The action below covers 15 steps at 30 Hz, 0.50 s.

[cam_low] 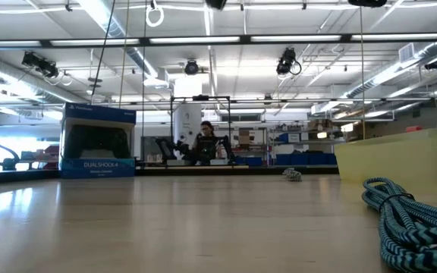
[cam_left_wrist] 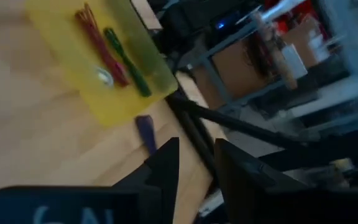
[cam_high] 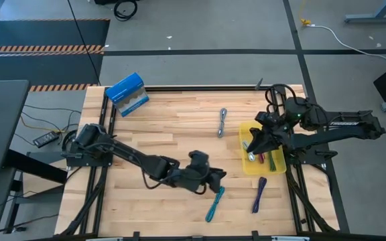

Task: Pick and place USB-C Cables
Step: Put the light blue USB cable into the yellow container

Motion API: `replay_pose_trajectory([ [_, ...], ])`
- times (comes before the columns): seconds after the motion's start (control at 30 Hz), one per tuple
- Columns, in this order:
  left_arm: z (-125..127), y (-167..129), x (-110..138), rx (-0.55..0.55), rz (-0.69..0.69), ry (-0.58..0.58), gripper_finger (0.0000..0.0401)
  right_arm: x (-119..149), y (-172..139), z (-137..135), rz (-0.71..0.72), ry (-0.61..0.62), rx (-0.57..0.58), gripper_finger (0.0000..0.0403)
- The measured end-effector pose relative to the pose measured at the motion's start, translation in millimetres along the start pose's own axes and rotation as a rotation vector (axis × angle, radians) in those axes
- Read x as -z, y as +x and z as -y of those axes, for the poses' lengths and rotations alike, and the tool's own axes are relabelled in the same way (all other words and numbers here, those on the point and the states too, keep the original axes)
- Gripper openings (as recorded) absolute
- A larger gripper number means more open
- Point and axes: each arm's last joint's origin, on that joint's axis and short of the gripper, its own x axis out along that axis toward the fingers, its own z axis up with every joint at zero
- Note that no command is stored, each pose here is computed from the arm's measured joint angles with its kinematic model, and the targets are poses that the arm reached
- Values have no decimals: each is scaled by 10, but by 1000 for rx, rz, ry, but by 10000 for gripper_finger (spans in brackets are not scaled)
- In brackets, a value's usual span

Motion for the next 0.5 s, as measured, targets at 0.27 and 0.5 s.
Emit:
replay_pose_trajectory([
  [0.27, 356, 136, -229, -98, -175, 215, 105, 34, -87, -127, 0, 13, -67, 190],
  [0.5, 370, 247, 23, -196, -348, 273, 105, 90, -217, -249, 5, -10, -121, 190],
])
